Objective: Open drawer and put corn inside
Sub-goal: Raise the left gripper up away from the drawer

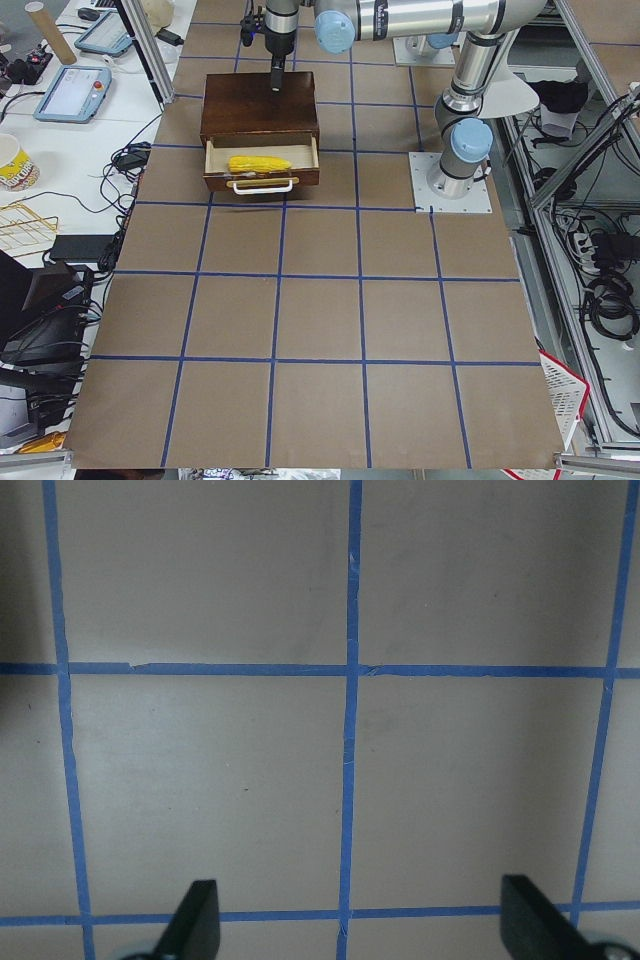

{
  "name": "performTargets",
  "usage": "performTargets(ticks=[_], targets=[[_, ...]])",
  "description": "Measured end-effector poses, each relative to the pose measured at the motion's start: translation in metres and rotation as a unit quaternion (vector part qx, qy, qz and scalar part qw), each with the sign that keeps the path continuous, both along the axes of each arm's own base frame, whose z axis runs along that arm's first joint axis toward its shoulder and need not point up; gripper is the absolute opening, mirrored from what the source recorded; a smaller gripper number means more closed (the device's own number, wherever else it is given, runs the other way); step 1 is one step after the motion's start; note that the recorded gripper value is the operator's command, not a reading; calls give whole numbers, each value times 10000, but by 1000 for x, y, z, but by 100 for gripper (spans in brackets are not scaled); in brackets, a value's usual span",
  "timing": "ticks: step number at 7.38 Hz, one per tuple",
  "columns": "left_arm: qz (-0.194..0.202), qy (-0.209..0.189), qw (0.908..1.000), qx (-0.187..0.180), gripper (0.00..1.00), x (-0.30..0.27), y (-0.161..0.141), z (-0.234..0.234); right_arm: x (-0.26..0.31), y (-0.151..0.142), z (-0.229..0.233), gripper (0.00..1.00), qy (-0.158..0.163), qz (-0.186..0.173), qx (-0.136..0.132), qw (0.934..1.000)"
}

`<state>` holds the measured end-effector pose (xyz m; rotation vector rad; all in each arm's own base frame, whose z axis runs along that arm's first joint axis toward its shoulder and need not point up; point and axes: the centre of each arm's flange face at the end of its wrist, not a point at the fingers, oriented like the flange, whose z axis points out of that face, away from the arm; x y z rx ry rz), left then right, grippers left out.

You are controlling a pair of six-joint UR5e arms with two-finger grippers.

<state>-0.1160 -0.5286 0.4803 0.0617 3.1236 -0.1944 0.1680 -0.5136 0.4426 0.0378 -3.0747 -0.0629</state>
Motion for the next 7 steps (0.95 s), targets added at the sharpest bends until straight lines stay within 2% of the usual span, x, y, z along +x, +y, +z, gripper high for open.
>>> performTargets(ticks=[3,7], targets=[[-54,7,9998,193,100,-12,21,39,0,0,0,100,5,0,-2,10000],[-62,11,9991,414,100,-13,33,48,0,0,0,100,12,0,-3,10000]])
